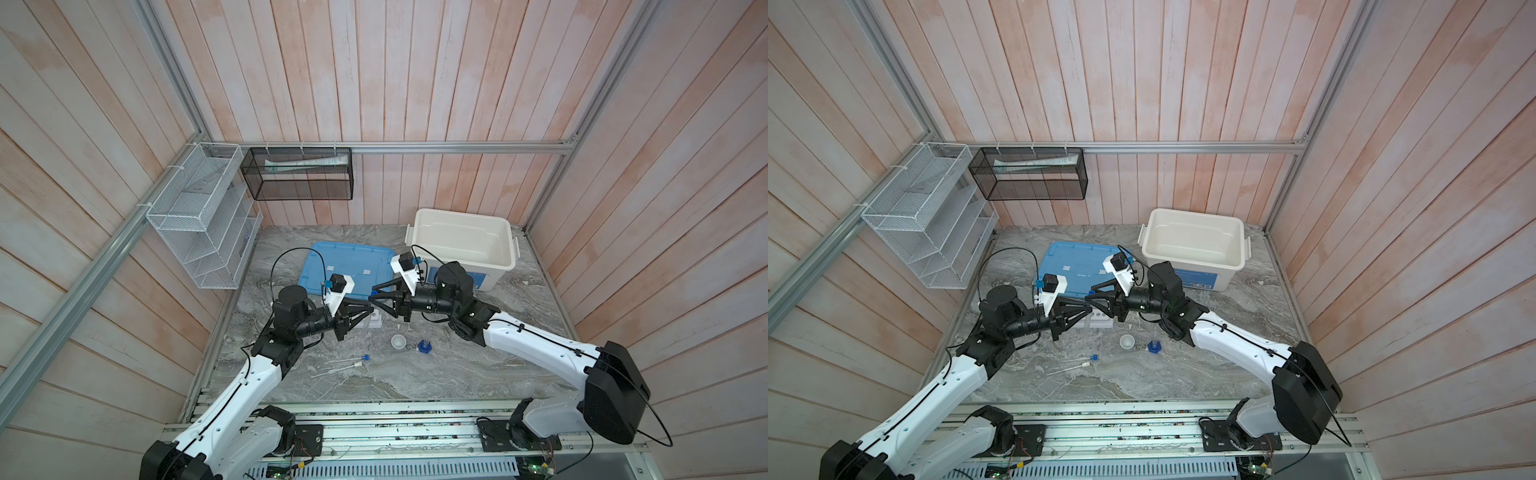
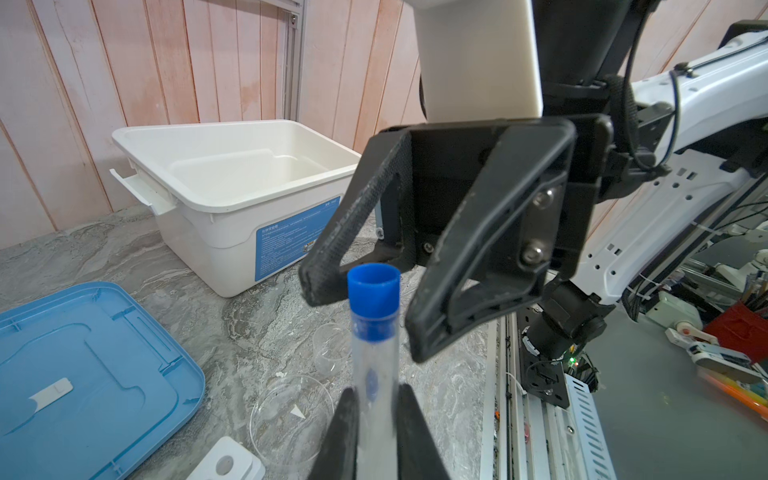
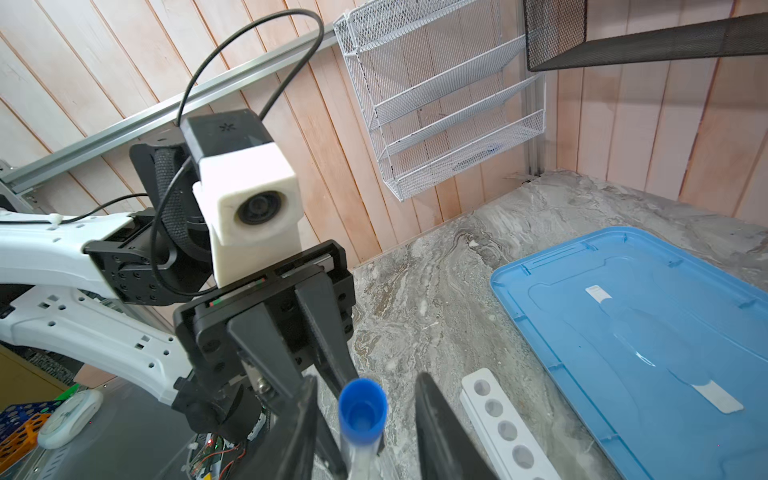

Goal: Organize the chemistry lab equipment
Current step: 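Grasp the tube with right gripper while left gripper opens and withdraws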

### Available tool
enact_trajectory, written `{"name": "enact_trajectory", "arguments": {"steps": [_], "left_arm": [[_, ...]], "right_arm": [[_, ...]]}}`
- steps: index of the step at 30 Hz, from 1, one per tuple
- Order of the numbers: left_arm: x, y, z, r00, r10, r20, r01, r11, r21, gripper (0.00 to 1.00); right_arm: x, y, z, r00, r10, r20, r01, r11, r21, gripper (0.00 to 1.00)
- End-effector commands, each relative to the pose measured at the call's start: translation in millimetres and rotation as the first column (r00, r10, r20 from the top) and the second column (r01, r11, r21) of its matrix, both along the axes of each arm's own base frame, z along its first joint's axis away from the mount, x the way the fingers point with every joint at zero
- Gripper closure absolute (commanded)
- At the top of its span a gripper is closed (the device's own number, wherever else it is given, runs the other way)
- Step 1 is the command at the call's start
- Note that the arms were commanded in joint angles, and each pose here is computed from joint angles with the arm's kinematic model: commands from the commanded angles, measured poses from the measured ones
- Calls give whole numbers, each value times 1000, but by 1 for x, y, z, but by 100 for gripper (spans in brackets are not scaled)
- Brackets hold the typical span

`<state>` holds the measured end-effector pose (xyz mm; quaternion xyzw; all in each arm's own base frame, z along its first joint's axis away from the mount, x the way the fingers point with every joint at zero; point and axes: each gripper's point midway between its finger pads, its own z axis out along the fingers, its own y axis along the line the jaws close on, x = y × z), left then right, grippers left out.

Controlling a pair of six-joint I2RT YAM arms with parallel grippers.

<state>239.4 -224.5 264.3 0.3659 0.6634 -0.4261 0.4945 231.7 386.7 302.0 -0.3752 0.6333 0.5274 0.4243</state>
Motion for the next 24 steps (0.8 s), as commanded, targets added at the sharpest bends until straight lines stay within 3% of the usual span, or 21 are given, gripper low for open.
{"name": "enact_trajectory", "arguments": {"steps": [1, 17, 20, 24], "left_arm": [[-1, 0, 0, 1000, -11, 3, 11, 1000, 2, 85], [1, 2, 1, 1000, 10, 14, -10, 1000, 9, 84], [3, 4, 0, 1000, 29, 11, -29, 999, 16, 75], [8, 7, -1, 998, 66, 21, -66, 997, 25, 53]], "right_arm": [[-4, 7, 11, 999, 43, 16, -43, 999, 28, 63], [-5, 13, 7, 998, 57, -3, -57, 998, 20, 86], [-4, 13, 7, 999, 54, -2, -54, 998, 18, 88], [-1, 13, 10, 999, 37, 2, -37, 999, 16, 89]]}}
